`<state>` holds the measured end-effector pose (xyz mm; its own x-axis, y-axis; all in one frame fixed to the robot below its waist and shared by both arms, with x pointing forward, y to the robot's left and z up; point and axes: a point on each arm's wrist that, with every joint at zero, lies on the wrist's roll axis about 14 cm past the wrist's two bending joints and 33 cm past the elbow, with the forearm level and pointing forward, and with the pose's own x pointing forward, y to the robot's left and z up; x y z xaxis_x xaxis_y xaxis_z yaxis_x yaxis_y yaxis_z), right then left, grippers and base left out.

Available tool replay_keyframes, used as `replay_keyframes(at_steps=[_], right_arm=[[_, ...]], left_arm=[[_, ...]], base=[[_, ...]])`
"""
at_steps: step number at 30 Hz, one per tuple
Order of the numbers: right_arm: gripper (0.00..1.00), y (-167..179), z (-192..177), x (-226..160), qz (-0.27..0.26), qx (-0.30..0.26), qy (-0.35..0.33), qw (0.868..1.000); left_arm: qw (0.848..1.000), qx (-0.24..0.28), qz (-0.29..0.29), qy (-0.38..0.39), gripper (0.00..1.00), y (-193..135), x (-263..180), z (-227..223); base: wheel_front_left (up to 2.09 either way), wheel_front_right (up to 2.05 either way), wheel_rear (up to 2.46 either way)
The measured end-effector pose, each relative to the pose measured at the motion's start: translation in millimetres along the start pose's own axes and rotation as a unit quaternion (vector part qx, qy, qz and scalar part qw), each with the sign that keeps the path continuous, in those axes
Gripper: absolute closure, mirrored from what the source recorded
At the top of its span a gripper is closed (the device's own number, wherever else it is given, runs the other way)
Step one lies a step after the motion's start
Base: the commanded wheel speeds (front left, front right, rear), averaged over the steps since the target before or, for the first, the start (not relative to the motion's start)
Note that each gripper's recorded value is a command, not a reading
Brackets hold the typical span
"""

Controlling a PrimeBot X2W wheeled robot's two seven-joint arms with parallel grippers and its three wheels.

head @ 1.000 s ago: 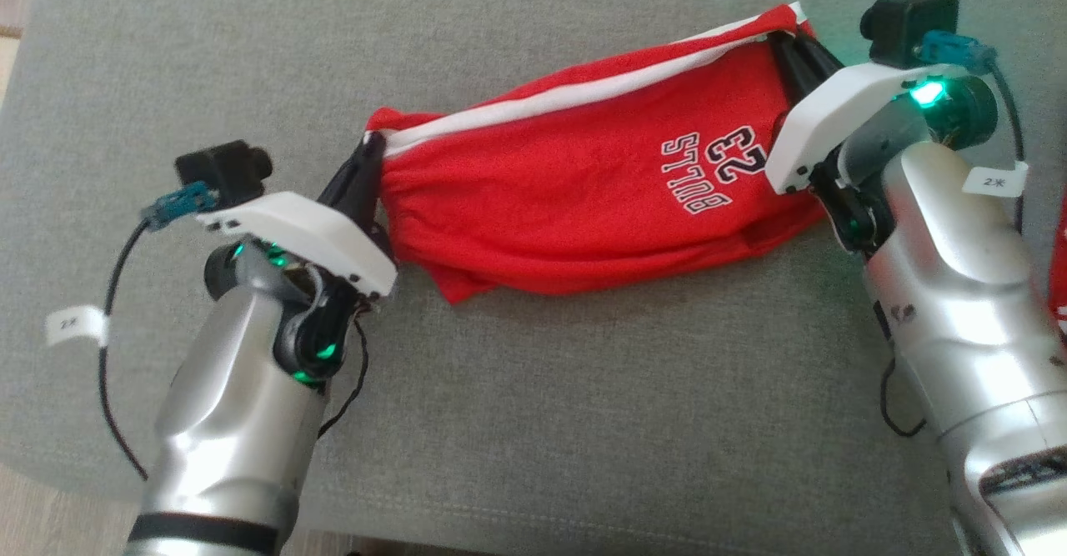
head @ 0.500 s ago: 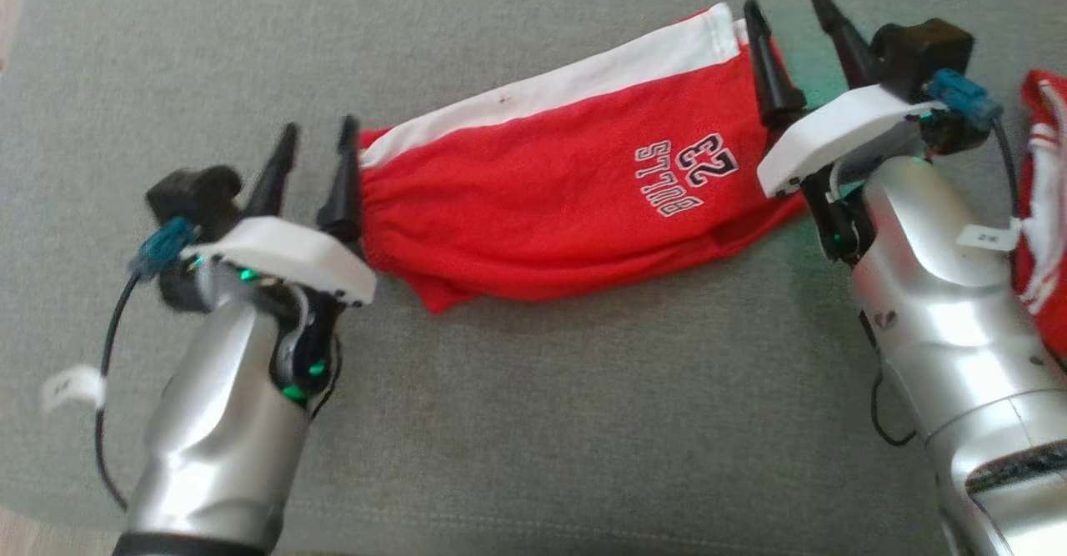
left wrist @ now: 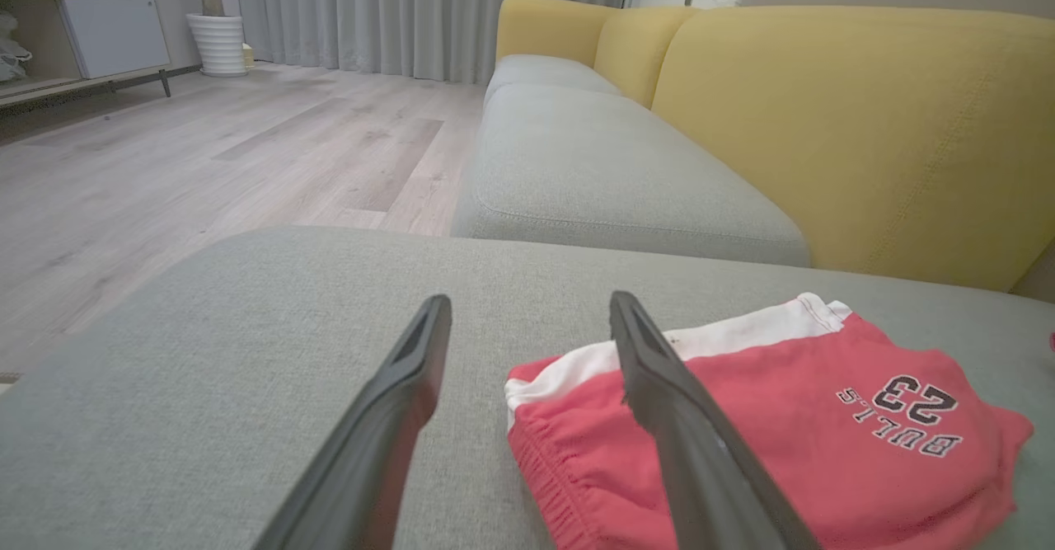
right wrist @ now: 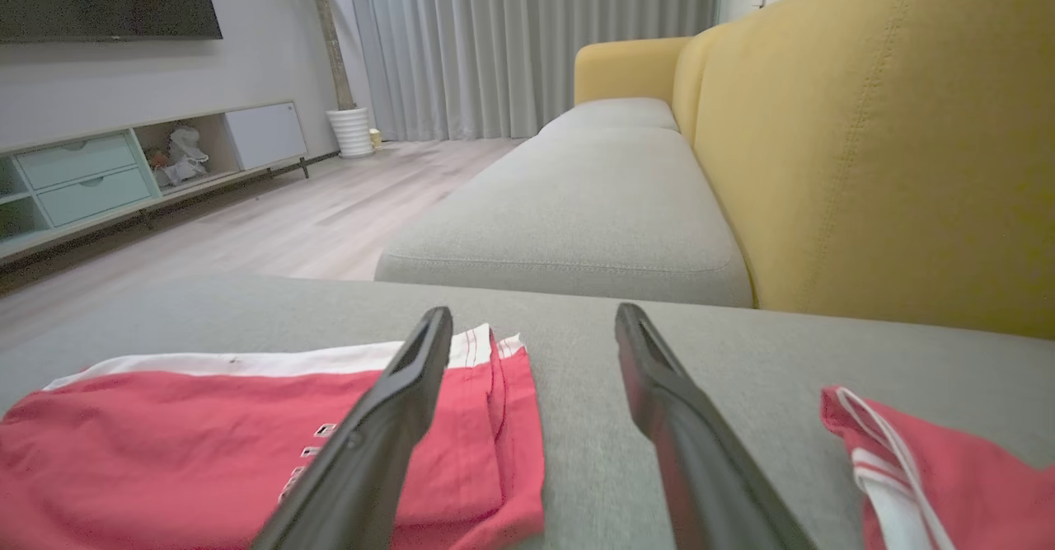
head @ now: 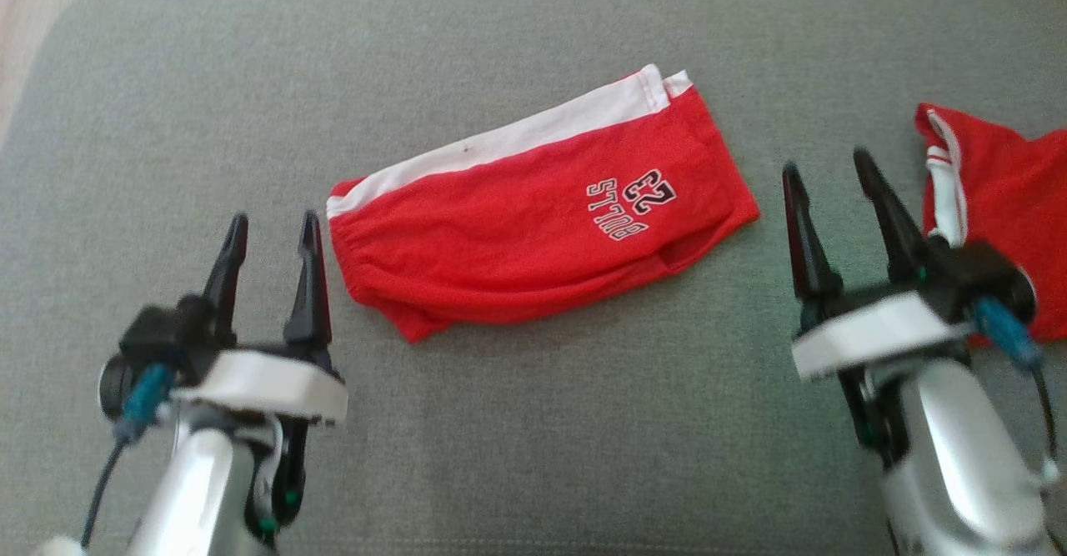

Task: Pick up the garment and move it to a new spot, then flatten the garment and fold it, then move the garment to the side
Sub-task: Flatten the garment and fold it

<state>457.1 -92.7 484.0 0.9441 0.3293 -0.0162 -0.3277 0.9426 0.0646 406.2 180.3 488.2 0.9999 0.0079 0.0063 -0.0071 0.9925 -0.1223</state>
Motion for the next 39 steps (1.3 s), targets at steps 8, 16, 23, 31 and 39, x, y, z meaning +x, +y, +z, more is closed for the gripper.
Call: replay_keyframes(at_steps=[8,16,23,31,39], right_arm=[[0.00,1.8,9.5,-50.5,-0.027,0.005,0.019,0.999],[0.00,-1.7,16.3,-64.1,-0.041,0.009,0.023,0.999],[0.00,-3.7,15.0,-67.7,-0.047,0.010,0.027,0.999],[0.00,-4.5,10.8,-66.6,-0.048,0.027,0.033,0.998],[0.00,-2.5,-34.7,-47.5,-0.038,0.045,0.102,0.993]], left_arm=[[1.000,0.006,-0.006,0.022,0.00,-5.6,-29.0,-12.7],[1.000,0.007,-0.006,0.025,0.00,-6.9,-32.8,-13.7],[1.000,0.009,-0.010,0.027,0.00,-8.0,-31.0,-14.9],[0.999,0.011,-0.007,0.034,0.00,-5.7,-30.9,-17.9],[0.999,0.008,0.002,0.033,0.00,-0.3,-20.4,-18.1]], base=[[0.00,0.00,0.00],[0.00,0.00,0.00],[0.00,0.00,0.00],[0.00,0.00,0.00],[0.00,0.00,0.00]])
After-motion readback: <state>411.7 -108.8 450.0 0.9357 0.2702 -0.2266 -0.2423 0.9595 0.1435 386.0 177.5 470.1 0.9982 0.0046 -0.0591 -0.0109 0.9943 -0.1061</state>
